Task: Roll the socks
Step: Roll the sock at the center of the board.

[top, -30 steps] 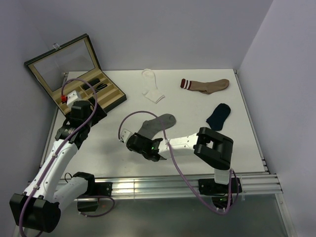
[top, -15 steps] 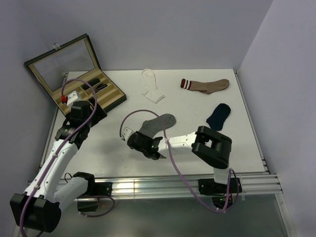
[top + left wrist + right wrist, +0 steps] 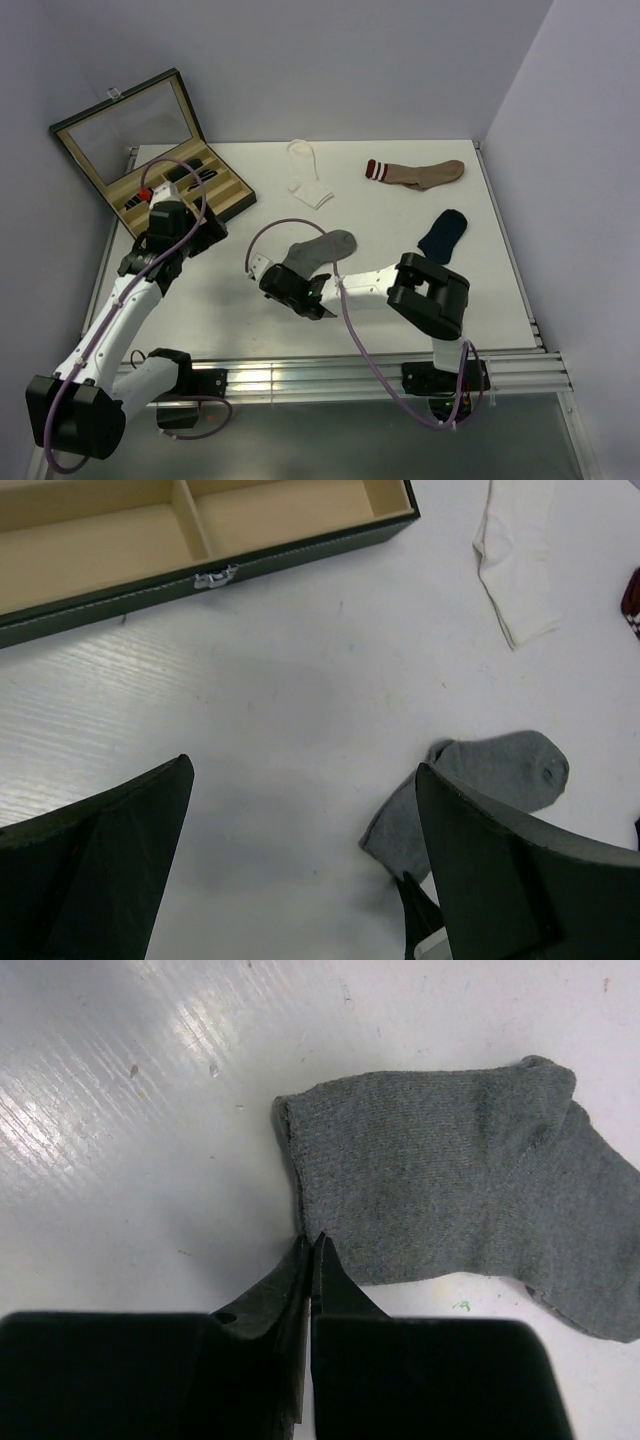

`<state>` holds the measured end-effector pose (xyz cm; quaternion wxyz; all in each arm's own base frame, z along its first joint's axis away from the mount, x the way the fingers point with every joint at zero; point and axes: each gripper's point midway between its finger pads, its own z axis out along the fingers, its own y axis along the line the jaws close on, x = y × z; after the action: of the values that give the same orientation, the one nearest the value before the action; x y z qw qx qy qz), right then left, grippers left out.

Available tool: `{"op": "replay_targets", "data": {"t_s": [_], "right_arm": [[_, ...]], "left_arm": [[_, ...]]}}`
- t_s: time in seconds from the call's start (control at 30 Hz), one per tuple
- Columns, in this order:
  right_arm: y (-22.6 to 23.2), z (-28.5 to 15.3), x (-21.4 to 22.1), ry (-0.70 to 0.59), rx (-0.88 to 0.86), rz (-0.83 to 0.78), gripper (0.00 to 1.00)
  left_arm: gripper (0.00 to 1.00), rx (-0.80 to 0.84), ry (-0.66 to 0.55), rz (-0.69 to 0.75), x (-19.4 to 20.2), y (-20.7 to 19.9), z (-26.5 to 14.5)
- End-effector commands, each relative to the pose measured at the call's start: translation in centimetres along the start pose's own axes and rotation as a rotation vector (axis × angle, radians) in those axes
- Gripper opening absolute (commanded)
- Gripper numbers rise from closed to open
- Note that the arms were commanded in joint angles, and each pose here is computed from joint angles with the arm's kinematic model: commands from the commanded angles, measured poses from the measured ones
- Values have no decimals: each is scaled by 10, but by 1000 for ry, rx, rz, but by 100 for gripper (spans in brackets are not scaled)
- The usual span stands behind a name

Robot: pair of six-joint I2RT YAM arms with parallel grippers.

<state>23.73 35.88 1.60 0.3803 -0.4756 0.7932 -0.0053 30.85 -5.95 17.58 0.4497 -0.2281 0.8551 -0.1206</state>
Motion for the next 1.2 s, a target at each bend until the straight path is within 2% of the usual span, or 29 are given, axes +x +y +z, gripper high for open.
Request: {"op": "replay_targets", "data": {"t_s": [0.0,0.23,0.37,0.57,0.77,0.87,1.17], "right_arm": [[-4,-2,9,37,-66,75,0],[-19,-6,-7,-10,-187,229,0],[-25,-7,-15,-26,-261,339,0],[-29,-10,-22,-37,-445,513,0],[-39,-11,-18,-30,-615,695,0],[-38,-9,-21,-36,-674,738,0],[-43,5,-9,9,-693,814,0]], "left_arm": [[100,108,29,19,3,-21,2],[99,164,137,-6,34,-33,7],[99,175,211,-19,67,-40,11],[100,190,295,-47,105,-52,17],[100,195,338,-63,122,-62,24],[100,192,354,-76,129,-65,28],[98,154,421,-129,149,-69,45]]}}
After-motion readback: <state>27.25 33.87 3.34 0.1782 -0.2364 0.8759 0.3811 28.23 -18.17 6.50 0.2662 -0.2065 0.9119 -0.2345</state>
